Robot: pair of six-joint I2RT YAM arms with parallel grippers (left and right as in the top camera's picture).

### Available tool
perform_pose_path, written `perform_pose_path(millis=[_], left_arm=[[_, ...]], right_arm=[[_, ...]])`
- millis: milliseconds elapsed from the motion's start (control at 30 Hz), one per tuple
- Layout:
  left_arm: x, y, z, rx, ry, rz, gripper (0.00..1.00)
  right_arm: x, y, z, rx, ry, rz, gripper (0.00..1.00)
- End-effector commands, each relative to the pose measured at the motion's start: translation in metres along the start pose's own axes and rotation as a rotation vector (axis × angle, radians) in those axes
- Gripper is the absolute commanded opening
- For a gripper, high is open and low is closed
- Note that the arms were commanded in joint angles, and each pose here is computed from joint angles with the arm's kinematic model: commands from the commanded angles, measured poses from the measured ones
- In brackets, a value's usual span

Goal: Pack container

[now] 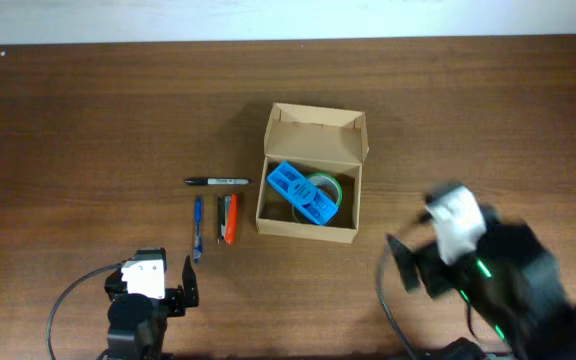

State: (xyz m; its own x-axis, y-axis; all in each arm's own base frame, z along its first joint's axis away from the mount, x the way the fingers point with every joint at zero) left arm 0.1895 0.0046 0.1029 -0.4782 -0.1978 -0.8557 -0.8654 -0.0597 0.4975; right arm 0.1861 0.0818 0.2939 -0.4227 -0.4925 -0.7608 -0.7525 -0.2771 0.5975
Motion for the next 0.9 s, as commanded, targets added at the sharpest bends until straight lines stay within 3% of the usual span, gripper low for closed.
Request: perform_pose_path(millis=[0, 267, 867], left_arm=[[0.000, -0.001, 0.003, -0.014, -0.017, -0.005, 0.99], [0.000, -0.001, 0.003, -0.014, -0.016, -0.005, 1.00], [0.000, -0.001, 0.003, -0.015, -0.017, -0.005, 1.00]], right_arm=[[0.024, 0.015, -0.003, 0.049, -0.100, -0.063, 1.00], [0.046, 0.040, -0.002, 0.077, -0.134, -0.206, 0.99], [0.047, 0.041, -0.002, 0.076, -0.134, -0.207, 0.99]])
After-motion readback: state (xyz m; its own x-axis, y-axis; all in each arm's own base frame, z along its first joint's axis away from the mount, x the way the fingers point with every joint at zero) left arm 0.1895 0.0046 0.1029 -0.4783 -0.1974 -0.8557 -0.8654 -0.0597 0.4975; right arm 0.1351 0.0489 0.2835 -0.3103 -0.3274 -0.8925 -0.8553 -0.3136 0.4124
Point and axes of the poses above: each gripper's point midway between its finger pads, its own y axis back along the fingers, its own z axis along the line the jaws close on, x = y × z, the point moved 1 cm from there along y, back along the fingers, and after that the axes turned 12 degrees about y, right-handed, at the moved point
